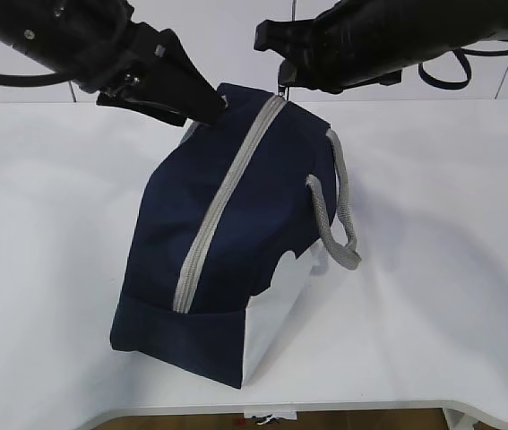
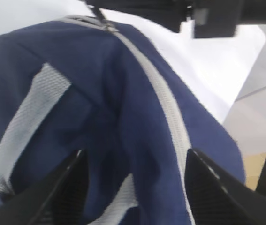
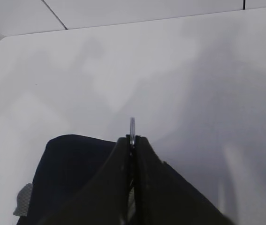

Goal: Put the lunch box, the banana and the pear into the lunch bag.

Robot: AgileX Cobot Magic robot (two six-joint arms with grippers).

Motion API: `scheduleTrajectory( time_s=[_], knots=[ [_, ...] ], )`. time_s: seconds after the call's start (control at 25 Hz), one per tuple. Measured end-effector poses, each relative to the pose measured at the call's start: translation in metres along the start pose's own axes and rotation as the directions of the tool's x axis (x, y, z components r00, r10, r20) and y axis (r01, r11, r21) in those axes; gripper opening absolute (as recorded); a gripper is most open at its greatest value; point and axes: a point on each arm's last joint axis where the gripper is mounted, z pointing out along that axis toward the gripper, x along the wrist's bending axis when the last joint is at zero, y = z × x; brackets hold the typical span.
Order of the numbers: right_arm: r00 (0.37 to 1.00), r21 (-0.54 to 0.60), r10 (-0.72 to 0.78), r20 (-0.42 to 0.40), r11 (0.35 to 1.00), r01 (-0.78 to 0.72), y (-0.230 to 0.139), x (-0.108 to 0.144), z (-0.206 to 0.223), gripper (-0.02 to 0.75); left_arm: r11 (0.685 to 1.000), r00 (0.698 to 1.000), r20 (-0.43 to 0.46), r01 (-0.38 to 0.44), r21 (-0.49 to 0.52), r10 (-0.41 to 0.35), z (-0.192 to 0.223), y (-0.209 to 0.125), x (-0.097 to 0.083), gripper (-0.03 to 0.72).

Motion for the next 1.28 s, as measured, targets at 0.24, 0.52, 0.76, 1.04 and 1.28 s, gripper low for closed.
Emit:
scheduleTrajectory(
  time_s=[0.24, 0.52, 0.76, 1.04, 1.28],
  knots=[
    [1.0, 0.001, 0.006, -0.002, 1.0, -0.006, 0.0, 0.0, 0.0, -0.01, 0.999, 0.999, 0.024, 0.021, 0.04, -0.022, 0.009, -0.004, 0.005, 0.458],
    [1.0, 0.002, 0.02, -0.006, 1.0, -0.02, 0.0, 0.001, 0.0, -0.01, 0.996, 0.998, 0.045, 0.037, 0.082, -0.04, 0.017, -0.008, 0.009, 0.216],
    [1.0, 0.003, 0.026, -0.008, 1.0, -0.026, 0.0, 0.001, 0.0, -0.01, 0.988, 0.997, 0.067, -0.055, 0.147, 0.046, 0.016, -0.014, 0.008, 0.022],
    [1.0, -0.023, 0.026, -0.014, 0.999, -0.026, 0.002, 0.001, 0.0, -0.01, 0.959, 0.979, 0.073, -0.202, 0.198, 0.191, 0.005, -0.007, 0.004, 0.016],
    [1.0, -0.04, 0.007, -0.012, 0.999, -0.008, 0.003, 0.001, 0.001, -0.01, 0.938, 0.957, 0.018, -0.287, 0.194, 0.289, -0.018, 0.0, -0.007, 0.015]
  ],
)
